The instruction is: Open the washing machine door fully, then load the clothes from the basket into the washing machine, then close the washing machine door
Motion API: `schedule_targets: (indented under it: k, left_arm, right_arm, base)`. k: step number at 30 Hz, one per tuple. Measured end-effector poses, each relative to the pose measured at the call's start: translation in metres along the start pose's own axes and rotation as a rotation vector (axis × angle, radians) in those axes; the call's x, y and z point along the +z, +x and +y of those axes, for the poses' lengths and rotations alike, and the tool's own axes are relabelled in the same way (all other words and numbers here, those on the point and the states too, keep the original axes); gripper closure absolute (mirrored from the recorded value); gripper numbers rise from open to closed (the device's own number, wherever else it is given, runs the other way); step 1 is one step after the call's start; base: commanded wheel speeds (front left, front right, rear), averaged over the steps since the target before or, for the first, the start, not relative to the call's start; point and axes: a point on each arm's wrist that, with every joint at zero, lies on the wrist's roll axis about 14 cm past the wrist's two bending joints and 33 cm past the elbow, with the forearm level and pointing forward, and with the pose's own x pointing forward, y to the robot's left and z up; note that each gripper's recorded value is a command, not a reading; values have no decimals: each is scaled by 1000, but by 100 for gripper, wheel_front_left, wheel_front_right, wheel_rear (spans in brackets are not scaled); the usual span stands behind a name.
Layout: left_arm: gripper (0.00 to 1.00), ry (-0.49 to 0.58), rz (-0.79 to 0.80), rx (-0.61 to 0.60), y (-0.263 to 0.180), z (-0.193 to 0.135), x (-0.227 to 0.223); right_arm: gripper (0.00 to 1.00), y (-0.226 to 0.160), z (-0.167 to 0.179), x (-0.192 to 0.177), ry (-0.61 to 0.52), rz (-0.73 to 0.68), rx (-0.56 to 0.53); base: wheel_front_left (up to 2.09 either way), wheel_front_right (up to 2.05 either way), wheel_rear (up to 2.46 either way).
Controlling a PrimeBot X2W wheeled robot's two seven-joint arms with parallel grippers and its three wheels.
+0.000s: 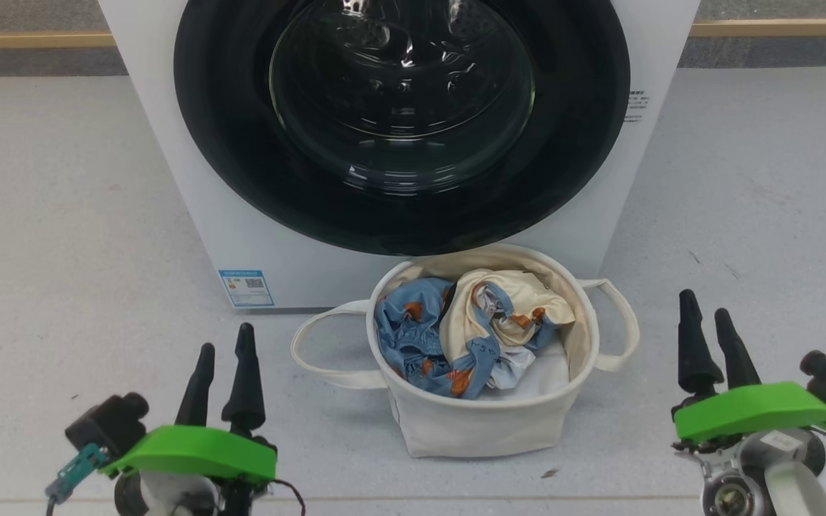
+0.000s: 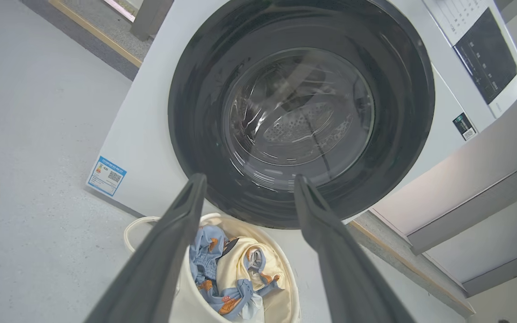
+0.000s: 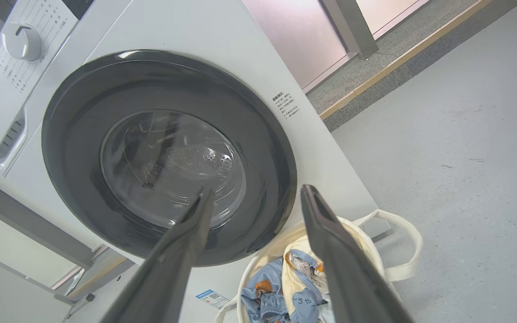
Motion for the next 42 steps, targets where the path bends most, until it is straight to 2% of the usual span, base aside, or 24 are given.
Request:
schedule_targets:
  k: [14, 19, 26, 33, 42]
  left_arm:
    - [0, 244, 30, -7, 0, -5, -20]
    - [0, 295, 91, 21, -5, 9, -40]
    - [0, 376, 86, 2, 0, 3, -43]
    - [0, 441, 137, 8, -5, 11, -62]
    - [0, 512, 20, -22, 9, -11, -36]
  right_arm:
    - [0, 2, 0, -13, -191, 34, 14]
    - [0, 1, -1, -17, -233, 37, 12]
    - [0, -1, -7, -22, -322, 54, 4]
    - [0, -6, -19, -38, -396, 109, -13]
    - [0, 1, -6, -37, -496, 88, 42]
  base:
    - [0, 0, 0]
    - [0, 0, 0]
    - [0, 0, 0]
    - [0, 0, 0]
    - [0, 0, 0]
